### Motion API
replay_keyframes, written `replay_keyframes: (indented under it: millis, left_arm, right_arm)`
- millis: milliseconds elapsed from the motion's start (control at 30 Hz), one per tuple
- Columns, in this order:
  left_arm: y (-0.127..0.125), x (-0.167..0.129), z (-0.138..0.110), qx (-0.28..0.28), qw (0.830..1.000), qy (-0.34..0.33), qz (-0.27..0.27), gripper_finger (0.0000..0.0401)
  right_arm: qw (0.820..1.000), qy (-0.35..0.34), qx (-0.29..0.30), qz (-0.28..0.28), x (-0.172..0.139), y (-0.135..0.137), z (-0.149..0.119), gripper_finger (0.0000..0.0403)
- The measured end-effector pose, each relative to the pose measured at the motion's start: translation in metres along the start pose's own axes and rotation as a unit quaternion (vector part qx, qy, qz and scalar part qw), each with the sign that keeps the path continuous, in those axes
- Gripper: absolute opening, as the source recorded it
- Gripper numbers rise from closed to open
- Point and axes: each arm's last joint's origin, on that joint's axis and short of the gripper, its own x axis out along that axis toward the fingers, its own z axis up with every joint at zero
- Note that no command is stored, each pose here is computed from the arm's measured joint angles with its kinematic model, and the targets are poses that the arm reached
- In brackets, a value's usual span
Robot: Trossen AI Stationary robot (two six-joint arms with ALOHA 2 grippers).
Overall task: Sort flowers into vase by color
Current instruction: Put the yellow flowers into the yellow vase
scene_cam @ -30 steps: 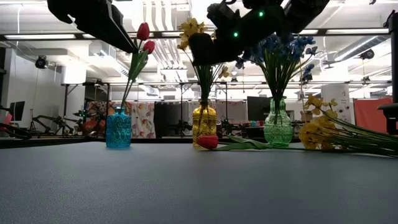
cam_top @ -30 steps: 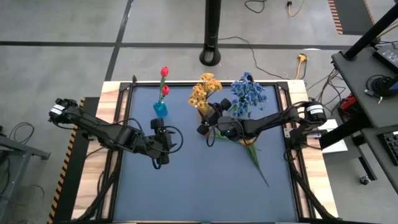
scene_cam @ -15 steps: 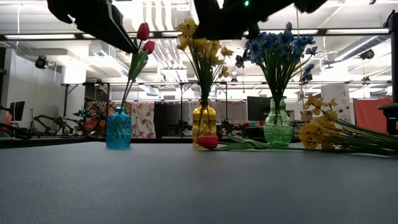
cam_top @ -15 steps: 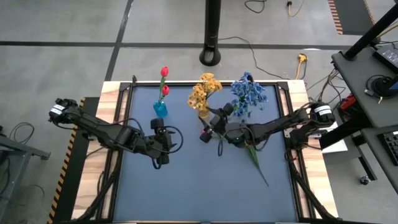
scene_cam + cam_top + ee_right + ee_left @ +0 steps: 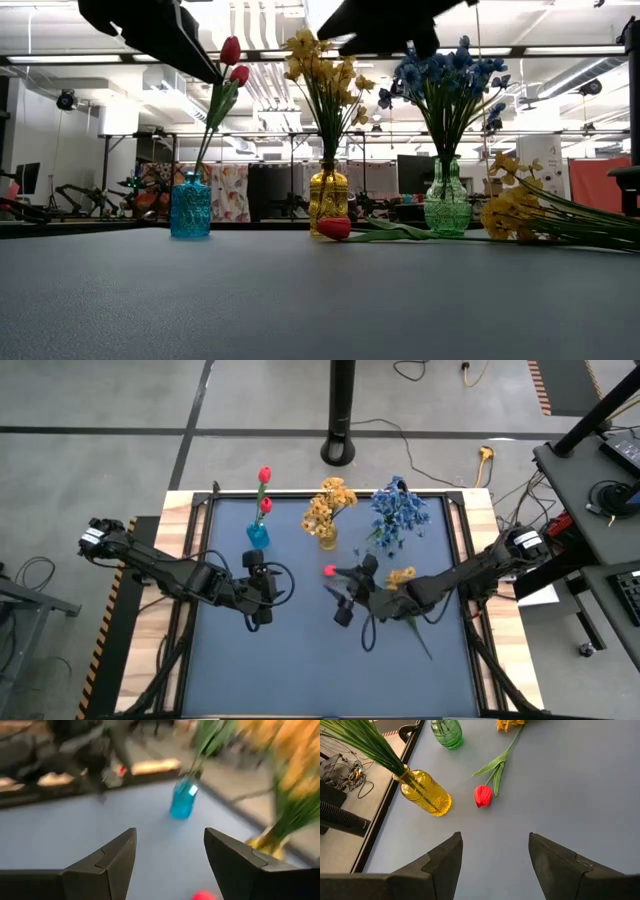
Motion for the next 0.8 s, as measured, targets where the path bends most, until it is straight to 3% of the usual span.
replay_keyframes:
  millis: [133, 267, 433, 600, 800]
  left_arm:
    - [0.0, 0.0, 0.001, -0.002, 1.0, -0.002, 0.0, 0.021]
    - [0.0, 0.0, 0.001, -0.004, 1.0, -0.005, -0.001, 0.021]
    - [0.0, 0.0, 0.001, -0.004, 1.0, -0.005, -0.001, 0.021]
    - [0.0, 0.0, 0.001, -0.004, 1.0, -0.006, -0.001, 0.021]
    - [0.0, 0.0, 0.002, -0.007, 1.0, -0.01, -0.002, 0.021]
  right_arm:
    - [0.993, 0.094, 0.049, 0.042, -0.002, 0.001, -0.007, 0.0226]
    - [0.97, 0.219, 0.096, 0.04, -0.009, -0.003, -0.014, 0.0226]
    - [0.913, 0.371, 0.166, 0.033, -0.025, -0.005, -0.023, 0.0226]
    - [0.852, 0.479, 0.209, 0.031, -0.045, 0.001, -0.034, 0.0226]
    - [0.802, 0.56, 0.193, -0.076, -0.073, -0.007, -0.05, 0.0226]
